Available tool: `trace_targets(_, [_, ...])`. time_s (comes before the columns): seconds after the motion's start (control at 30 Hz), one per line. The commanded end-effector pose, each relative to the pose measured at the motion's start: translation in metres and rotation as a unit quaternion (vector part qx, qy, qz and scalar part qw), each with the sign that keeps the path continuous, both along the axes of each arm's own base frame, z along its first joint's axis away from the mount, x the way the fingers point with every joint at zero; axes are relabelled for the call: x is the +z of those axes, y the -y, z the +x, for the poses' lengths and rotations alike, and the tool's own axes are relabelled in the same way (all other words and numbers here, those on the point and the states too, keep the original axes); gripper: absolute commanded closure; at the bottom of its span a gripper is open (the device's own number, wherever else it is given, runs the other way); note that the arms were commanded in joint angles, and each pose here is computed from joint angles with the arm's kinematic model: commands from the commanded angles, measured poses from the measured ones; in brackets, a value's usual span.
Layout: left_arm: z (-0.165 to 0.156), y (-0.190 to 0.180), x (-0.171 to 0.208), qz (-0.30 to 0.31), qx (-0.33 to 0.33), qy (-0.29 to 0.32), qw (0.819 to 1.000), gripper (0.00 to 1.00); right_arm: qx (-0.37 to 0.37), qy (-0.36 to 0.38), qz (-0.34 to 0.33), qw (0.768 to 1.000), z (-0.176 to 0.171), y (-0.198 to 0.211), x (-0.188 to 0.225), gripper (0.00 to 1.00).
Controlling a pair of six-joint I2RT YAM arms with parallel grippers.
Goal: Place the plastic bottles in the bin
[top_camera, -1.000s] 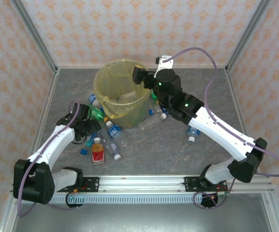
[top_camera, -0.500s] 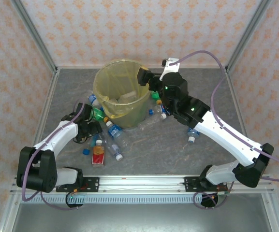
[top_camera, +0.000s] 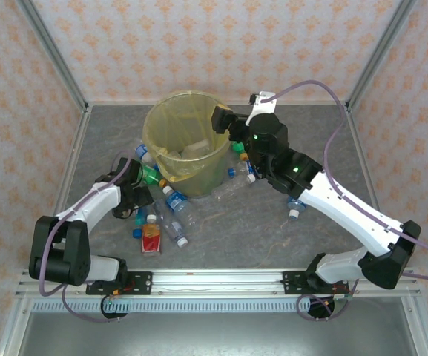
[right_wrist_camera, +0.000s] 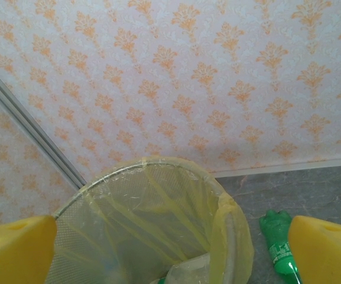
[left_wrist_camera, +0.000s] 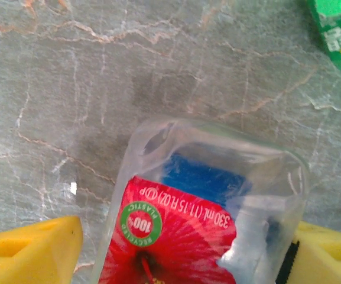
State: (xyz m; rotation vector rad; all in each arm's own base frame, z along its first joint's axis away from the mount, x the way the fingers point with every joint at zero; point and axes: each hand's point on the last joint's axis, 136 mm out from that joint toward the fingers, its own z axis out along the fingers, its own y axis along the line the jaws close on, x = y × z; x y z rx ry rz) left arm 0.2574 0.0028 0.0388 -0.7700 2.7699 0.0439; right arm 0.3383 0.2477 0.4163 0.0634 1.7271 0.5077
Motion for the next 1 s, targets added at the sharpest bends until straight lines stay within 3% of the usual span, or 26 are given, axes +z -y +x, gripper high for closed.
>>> trace_targets(0.0, [0.009, -0.014, -0.001, 0.026, 0.004, 0.011, 1.000, 0.16, -0.009, 0.010, 0.021, 1.000, -0.004, 0.010, 0.009, 0.00])
trace_targets(0.1, [0.009, -0.017, -0.008, 0.022, 0.004, 0.000, 1.000, 0.15, -0.011, 0.009, 0.021, 1.000, -0.004, 0.011, 0.009, 0.00])
trace_targets(0.27, [0.011, -0.021, -0.014, 0.026, 0.005, -0.002, 1.000, 0.22, -0.014, 0.007, 0.018, 1.000, -0.004, 0.013, 0.008, 0.00])
trace_targets(0.47, [0.014, -0.030, -0.006, 0.046, 0.015, 0.012, 0.999, 0.45, -0.019, 0.007, 0.018, 1.000, -0.004, 0.015, 0.008, 0.00])
trace_targets(0.73, [0.023, -0.040, 0.022, 0.068, 0.031, 0.046, 0.996, 0.44, -0.012, 0.002, 0.014, 1.000, 0.001, 0.008, 0.005, 0.00])
trace_targets(0.97, [0.049, -0.050, 0.100, 0.095, 0.046, 0.136, 0.985, 0.45, -0.002, 0.001, 0.015, 1.000, 0.004, 0.000, 0.007, 0.00])
